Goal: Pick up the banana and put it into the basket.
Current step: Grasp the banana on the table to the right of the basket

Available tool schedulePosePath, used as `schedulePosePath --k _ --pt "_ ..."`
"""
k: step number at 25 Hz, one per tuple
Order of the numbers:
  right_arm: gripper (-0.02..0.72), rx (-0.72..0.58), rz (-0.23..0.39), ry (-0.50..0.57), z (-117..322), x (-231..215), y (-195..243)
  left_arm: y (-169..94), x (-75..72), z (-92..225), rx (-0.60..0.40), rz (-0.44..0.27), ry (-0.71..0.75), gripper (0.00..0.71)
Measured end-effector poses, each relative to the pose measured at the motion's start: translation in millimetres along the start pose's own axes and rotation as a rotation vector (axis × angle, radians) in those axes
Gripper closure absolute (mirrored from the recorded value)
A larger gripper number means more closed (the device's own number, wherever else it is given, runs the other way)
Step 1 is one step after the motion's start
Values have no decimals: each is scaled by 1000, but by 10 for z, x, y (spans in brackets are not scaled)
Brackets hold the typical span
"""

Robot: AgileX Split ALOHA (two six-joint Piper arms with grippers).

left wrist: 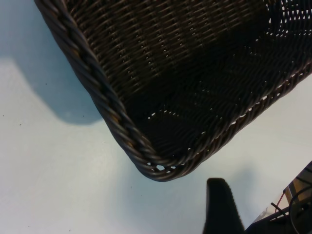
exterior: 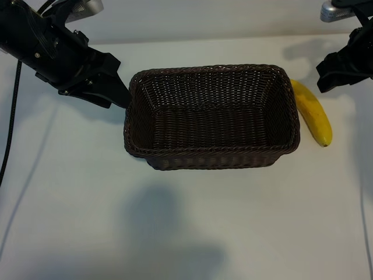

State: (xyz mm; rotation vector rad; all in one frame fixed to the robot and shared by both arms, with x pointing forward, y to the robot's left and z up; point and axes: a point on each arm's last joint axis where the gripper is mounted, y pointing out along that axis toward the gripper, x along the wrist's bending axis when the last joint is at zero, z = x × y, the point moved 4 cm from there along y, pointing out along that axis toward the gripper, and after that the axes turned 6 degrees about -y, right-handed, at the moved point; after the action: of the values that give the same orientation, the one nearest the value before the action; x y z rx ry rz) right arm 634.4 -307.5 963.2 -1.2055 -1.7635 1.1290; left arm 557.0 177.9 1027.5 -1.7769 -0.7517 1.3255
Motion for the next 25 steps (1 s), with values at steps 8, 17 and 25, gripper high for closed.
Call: schedulePosePath --k 8,17,25 --pt "122 -4 10 -3 -14 -51 144 0 0 0 0 0 1 245" --pt "122 10 -10 12 -1 -72 345 0 0 0 0 0 4 245" --pt "122 12 -69 6 5 -28 489 0 0 0 0 0 4 245"
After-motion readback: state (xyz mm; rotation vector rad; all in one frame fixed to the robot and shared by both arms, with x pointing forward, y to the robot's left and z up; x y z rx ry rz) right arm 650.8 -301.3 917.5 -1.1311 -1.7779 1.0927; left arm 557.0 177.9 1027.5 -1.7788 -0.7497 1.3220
